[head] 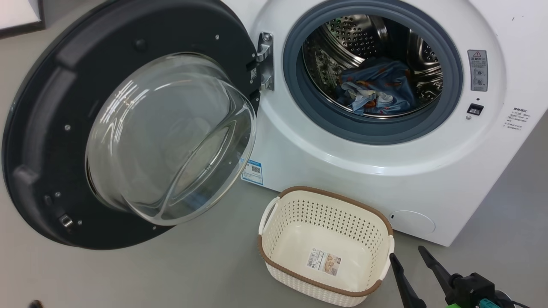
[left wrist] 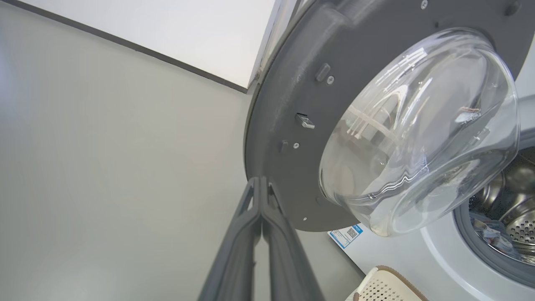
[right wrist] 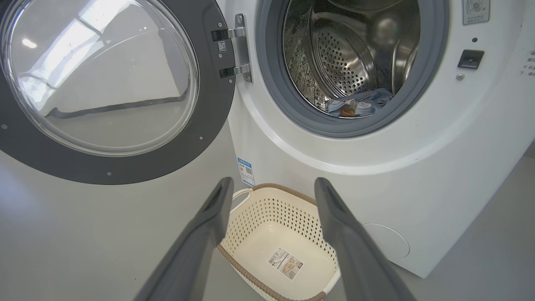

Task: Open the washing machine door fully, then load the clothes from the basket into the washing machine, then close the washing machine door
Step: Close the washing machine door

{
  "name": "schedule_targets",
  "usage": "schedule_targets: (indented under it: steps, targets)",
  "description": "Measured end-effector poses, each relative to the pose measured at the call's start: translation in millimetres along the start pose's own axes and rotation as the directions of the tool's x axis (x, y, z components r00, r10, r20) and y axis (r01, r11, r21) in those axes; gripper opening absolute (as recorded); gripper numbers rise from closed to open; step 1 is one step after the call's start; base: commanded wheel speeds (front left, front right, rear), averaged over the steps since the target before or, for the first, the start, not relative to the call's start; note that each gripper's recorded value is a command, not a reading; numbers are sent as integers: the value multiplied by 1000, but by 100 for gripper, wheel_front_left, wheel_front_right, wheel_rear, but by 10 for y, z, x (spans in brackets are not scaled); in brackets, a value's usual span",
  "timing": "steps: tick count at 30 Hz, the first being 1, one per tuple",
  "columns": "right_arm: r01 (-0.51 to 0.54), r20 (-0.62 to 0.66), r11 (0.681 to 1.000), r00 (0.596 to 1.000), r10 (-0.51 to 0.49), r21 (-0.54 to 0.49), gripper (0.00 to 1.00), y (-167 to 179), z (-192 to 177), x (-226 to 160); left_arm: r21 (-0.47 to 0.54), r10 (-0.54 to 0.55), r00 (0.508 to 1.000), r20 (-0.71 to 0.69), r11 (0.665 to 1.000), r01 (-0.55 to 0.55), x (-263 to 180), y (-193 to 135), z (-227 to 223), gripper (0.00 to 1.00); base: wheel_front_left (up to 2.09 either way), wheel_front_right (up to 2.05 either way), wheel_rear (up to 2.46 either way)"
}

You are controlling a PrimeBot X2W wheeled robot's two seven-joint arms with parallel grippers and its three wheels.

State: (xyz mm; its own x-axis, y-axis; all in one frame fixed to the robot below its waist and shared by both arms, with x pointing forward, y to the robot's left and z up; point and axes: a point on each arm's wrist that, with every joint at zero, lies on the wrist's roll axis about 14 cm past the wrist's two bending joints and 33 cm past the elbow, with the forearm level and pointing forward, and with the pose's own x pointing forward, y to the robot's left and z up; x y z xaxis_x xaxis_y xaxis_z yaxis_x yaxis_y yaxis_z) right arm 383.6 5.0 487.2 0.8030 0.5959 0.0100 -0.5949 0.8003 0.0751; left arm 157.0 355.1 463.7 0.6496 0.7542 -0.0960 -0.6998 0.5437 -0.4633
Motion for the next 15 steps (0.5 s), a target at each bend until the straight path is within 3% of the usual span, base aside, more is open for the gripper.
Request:
schedule_targets:
  steps: [6, 9, 15]
  targets:
    - [8, -8, 1000, 1000, -8, 9, 100, -35, -39, 25, -245, 99, 988, 120, 967, -67, 182, 287, 412, 0, 0, 0, 0]
    - [4, -16, 1000, 1000, -4, 14, 100, -30, -71, 43, -398, 132, 977, 165, 915, -56, 319, 425, 652, 0, 0, 0, 0]
    - [-4, -39, 1000, 999, 5, 23, 100, -35, -166, 72, -651, 189, 970, 153, 758, -45, 639, 787, 969, 0, 0, 0, 0]
